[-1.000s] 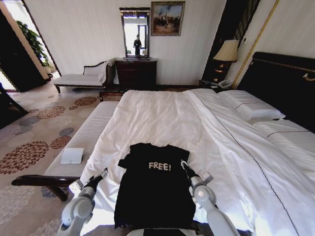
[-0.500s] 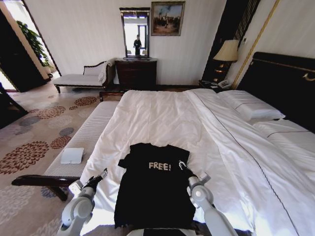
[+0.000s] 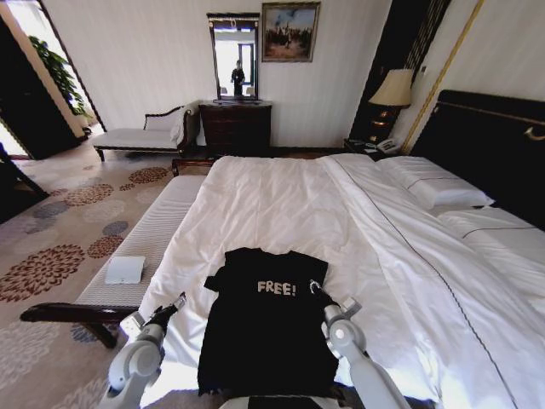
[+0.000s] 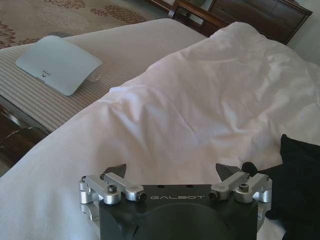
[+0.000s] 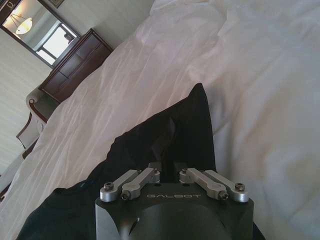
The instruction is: Fold the clothes on the bed.
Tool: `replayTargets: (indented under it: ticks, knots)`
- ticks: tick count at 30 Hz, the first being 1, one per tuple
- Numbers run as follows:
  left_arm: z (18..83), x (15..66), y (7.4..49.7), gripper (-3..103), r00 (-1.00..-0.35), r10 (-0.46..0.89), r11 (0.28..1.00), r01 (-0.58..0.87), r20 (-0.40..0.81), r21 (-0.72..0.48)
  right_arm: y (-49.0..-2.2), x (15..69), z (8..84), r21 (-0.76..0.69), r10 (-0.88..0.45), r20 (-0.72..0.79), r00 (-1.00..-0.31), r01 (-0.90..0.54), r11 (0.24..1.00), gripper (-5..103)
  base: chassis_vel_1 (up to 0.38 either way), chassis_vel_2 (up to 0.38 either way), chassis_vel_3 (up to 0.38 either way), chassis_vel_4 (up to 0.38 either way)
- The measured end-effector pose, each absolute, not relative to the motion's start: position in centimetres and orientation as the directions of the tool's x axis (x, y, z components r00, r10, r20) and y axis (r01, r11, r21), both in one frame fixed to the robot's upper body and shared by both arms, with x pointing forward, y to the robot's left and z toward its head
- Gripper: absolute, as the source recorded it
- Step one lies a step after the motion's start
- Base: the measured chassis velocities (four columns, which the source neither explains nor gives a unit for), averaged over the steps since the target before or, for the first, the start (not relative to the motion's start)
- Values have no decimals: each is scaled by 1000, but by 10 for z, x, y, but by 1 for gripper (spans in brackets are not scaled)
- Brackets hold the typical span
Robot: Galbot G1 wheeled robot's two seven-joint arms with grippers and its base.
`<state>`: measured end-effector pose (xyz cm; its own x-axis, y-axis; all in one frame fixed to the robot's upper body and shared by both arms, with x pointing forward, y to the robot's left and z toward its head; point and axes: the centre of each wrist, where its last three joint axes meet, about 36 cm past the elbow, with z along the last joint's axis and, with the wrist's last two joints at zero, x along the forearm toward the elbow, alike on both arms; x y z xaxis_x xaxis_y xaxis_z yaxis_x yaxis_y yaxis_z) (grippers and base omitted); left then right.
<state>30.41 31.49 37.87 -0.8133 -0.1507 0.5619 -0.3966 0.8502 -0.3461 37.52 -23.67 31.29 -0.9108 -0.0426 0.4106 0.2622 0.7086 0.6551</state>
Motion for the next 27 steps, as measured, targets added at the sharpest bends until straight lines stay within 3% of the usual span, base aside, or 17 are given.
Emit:
replayTargets:
  ticks: [4,17,27]
  knots:
    - [377,306,314,100,-813,-149,850,-396,563,-348,-238,378,314,658,-35,406,-913,266,704,1,0,0,0,0]
    - [376,310,311,100,-814,-142,849,-393,563,-353,-262,373,334,683,18,366,-930,282,674,0,0,0,0,0]
    - [372,311,304,100,-811,-128,850,-386,570,-359,-300,363,336,635,94,351,-932,311,707,0,0,0,0,0]
